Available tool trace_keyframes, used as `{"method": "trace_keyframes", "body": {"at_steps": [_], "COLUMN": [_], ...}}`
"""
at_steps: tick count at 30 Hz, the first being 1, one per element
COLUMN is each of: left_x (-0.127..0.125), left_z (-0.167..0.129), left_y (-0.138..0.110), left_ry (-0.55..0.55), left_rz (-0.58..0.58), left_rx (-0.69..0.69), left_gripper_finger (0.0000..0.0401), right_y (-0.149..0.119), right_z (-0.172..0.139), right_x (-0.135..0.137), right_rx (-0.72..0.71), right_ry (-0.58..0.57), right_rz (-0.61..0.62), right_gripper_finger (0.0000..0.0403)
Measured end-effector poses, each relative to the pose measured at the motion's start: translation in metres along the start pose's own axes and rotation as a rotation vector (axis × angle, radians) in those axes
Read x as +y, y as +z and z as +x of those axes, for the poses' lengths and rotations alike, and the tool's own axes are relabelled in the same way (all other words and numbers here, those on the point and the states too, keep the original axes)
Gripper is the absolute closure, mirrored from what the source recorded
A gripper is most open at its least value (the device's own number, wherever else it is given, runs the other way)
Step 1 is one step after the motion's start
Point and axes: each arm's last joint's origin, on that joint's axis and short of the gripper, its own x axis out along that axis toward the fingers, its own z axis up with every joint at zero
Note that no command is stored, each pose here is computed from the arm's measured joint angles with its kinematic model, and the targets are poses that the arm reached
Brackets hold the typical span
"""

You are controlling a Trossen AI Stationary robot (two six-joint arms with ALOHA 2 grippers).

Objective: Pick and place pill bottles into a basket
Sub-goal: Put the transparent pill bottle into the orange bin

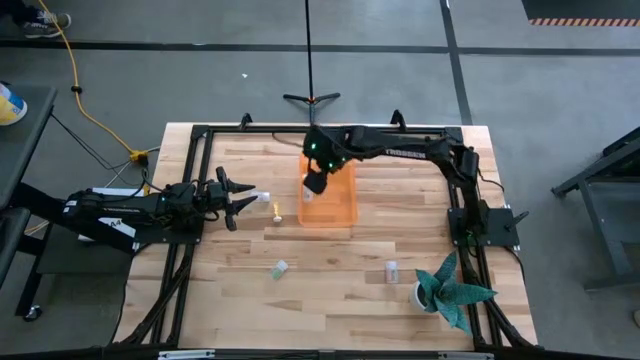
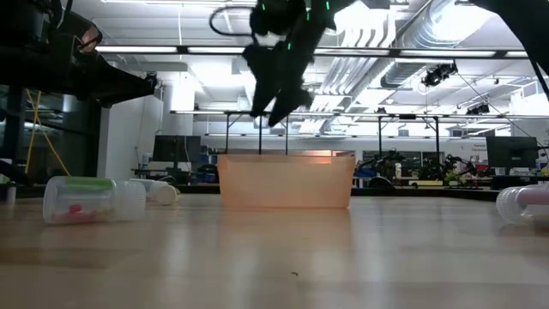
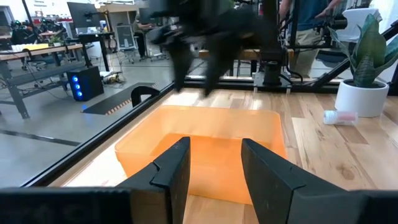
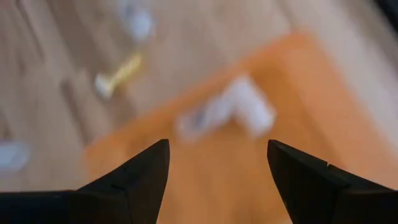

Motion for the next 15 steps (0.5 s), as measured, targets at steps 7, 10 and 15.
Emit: {"method": "trace_keyframes", "body": {"at_steps": [7, 10, 15], "left_x": [0.000, 0.000, 0.000], "left_z": [0.000, 0.000, 0.000], "left_y": [0.000, 0.000, 0.000], "left_ry": [0.000, 0.000, -0.001], "left_rz": [-0.002, -0.002, -0.001], "left_rx": [0.000, 0.000, 0.000], "left_gripper_finger": [0.0224, 0.0224, 0.0224], "right_y": [-0.042, -0.068, -0.119], "right_z": [-0.033, -0.035, -0.033], "right_x": [0.054, 0.078, 0.120], "right_rx": [0.318, 0.407, 0.525], "right_ry": [-0.117, -0.211, -0.345], "right_rz": [0.148, 0.195, 0.285], "right_gripper_finger": [0.0142, 0.0142, 0.0142]}}
